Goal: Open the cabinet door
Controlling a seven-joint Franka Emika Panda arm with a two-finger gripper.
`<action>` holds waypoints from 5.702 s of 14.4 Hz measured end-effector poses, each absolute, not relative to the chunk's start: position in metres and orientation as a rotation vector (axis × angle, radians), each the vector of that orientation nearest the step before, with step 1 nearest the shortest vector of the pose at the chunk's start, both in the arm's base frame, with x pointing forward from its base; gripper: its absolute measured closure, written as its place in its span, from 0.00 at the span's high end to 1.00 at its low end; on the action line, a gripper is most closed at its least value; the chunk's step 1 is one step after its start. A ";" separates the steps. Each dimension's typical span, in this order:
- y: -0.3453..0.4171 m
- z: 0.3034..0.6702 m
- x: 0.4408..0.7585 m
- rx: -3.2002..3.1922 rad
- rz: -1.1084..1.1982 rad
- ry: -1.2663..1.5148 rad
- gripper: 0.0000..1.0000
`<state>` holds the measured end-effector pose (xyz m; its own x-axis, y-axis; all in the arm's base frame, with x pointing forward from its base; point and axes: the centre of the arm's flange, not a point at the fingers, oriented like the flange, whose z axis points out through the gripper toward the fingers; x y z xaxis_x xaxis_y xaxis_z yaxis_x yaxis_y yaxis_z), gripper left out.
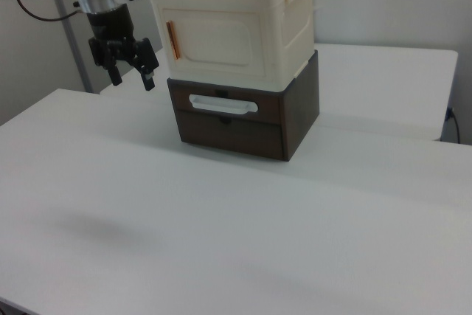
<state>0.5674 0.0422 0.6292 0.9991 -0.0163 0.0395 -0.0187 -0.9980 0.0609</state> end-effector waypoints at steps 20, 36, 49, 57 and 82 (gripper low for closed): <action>0.114 0.627 0.691 2.975 0.986 -0.009 1.00; 0.139 0.598 0.711 2.864 1.102 0.130 0.45; 0.126 0.612 0.676 2.944 0.721 0.017 0.26; 0.090 0.661 0.614 2.955 0.392 -0.007 0.99; 0.015 0.646 0.620 3.036 0.316 -0.027 1.00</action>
<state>0.6198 0.0149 0.6465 0.9784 -0.0082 0.2063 -0.0267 -0.9959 0.0866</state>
